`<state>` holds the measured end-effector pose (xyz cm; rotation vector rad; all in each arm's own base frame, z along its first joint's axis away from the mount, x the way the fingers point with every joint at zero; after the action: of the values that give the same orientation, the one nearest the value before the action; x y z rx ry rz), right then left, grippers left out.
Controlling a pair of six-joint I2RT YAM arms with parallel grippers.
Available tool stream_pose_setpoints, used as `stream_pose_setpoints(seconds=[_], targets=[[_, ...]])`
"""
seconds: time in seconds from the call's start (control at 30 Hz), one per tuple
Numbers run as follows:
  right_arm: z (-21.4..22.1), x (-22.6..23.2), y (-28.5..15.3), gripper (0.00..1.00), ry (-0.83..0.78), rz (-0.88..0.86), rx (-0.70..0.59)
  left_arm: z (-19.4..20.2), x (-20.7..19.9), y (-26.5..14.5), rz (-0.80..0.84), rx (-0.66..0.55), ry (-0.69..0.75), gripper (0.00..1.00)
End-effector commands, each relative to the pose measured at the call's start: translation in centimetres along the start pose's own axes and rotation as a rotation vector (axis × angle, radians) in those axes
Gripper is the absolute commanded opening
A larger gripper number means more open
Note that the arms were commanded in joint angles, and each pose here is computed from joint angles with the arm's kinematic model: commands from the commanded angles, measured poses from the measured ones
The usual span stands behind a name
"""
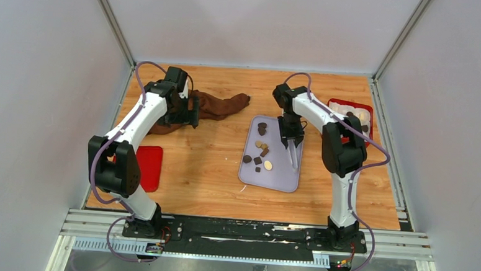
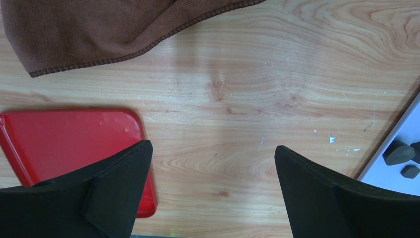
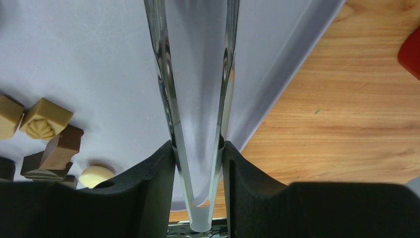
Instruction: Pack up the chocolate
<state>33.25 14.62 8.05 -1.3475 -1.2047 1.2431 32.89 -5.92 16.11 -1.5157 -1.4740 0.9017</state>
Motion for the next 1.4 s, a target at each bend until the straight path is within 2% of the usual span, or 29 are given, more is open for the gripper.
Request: stream_pose_setpoints(seconds=[0.0,0.13,0.27,0.43,0.57,0.63,0.8,0.9,1.13,1.37], targets=[[0.0,-0.2,-0.8,0.24,-0.010,0.009,-0.002,-0.5,0.2,-0.3,-0.007,-0.015,0.002,1.00],[0.3,-0.6,-2.0,0.07,-0.007,0.000,-0.023,-0.4,0.2,-0.4,-0.007,-0.014,-0.001,1.00],[1.0,-1.7,-3.7,0.00,-0.013,0.017,-0.067,-0.4,0.2,-0.3,-0.006,-0.012,-0.004,1.00],[2.3,-4.4,-5.9,0.00,0.023,0.048,-0.118,-0.3,0.1,-0.2,0.000,-0.006,-0.007,1.00],[3.6,-8.4,-6.7,0.00,0.089,0.118,-0.141,-0.3,0.0,-0.2,0.003,-0.008,-0.008,1.00],[4.2,-10.8,-6.7,0.00,0.155,0.148,-0.140,-0.3,0.0,-0.2,0.008,-0.007,-0.008,1.00],[6.1,-16.6,-6.7,0.00,0.379,0.098,-0.146,-0.3,-0.3,-0.3,0.030,-0.007,-0.003,1.00],[7.0,-19.4,-6.2,0.00,0.456,0.113,-0.121,-0.2,-0.5,-0.2,0.041,-0.001,0.001,1.00],[6.4,-23.0,-5.0,0.01,0.556,0.143,-0.111,-0.2,-0.3,-0.1,0.033,-0.001,0.009,1.00],[4.7,-23.9,-3.2,0.04,0.548,0.140,-0.065,-0.3,-0.3,-0.3,0.031,-0.009,0.010,1.00]])
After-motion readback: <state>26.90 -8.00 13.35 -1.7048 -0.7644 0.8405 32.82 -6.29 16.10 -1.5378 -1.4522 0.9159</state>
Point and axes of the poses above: each gripper's point midway between its finger pads, its own y axis out along the fingers, its own x axis along the line the jaws close on, z = x × y, the point moved 3 cm from there along -y, back along the fingers, and after that the axes turned 8 degrees about y, right-handed, at the moved point
